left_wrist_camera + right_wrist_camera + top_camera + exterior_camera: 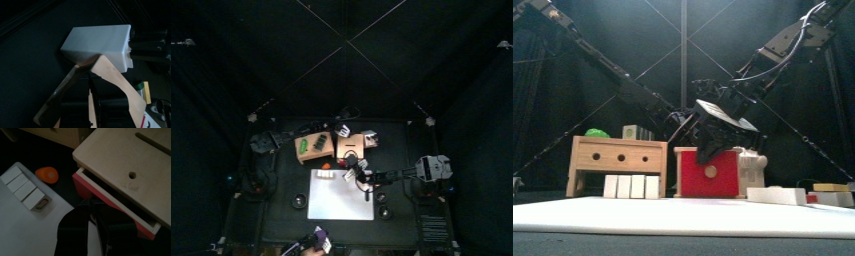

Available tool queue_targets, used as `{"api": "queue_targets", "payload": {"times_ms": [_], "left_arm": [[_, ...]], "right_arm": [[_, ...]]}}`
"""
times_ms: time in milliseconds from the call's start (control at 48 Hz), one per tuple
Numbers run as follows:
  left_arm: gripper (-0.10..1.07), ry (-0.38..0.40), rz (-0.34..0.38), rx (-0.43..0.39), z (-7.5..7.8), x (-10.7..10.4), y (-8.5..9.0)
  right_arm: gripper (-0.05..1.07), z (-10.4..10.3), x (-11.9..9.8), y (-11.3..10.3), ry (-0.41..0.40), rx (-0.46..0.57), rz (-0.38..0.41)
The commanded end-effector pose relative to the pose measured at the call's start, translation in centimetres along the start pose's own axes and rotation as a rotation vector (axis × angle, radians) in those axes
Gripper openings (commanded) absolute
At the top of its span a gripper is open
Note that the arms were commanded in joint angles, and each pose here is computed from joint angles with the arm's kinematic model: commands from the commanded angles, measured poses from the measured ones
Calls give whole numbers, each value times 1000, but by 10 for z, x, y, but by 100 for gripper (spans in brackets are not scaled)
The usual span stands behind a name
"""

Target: Grab medium sized cookie cutter

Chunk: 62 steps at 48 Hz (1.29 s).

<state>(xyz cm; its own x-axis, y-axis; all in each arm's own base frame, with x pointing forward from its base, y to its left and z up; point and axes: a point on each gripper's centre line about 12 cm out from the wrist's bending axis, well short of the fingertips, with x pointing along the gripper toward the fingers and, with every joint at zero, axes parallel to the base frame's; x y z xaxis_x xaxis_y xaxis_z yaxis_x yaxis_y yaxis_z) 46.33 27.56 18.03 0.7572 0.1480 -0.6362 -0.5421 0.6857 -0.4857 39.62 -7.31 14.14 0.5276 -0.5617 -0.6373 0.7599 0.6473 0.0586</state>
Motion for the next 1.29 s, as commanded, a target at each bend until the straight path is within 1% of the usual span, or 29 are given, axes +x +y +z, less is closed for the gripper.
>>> {"api": "queue_targets", "payload": {"times_ms": [0, 292, 500, 854, 958, 1104, 1271], "left_arm": [[34, -12, -10, 15, 8, -8, -5], [34, -8, -12, 16, 7, -8, -6], [34, -13, -11, 26, 9, -10, -7], [34, -10, -9, 31, 8, -10, -7], [34, -11, -9, 32, 9, -11, -7], [34, -15, -11, 34, 10, -12, -8], [34, -19, -13, 34, 11, -14, -10]], "right_arm": [[53, 19, -1, 0, -38, 24, 6], [53, 29, 6, -8, -54, 36, -8], [53, 34, 9, -3, -59, 36, 16], [53, 26, 8, -10, -38, 38, 4], [53, 27, 6, -11, -42, 38, 5], [53, 35, 3, -8, -60, 45, 15], [53, 29, 3, -12, -45, 47, 5]]}}
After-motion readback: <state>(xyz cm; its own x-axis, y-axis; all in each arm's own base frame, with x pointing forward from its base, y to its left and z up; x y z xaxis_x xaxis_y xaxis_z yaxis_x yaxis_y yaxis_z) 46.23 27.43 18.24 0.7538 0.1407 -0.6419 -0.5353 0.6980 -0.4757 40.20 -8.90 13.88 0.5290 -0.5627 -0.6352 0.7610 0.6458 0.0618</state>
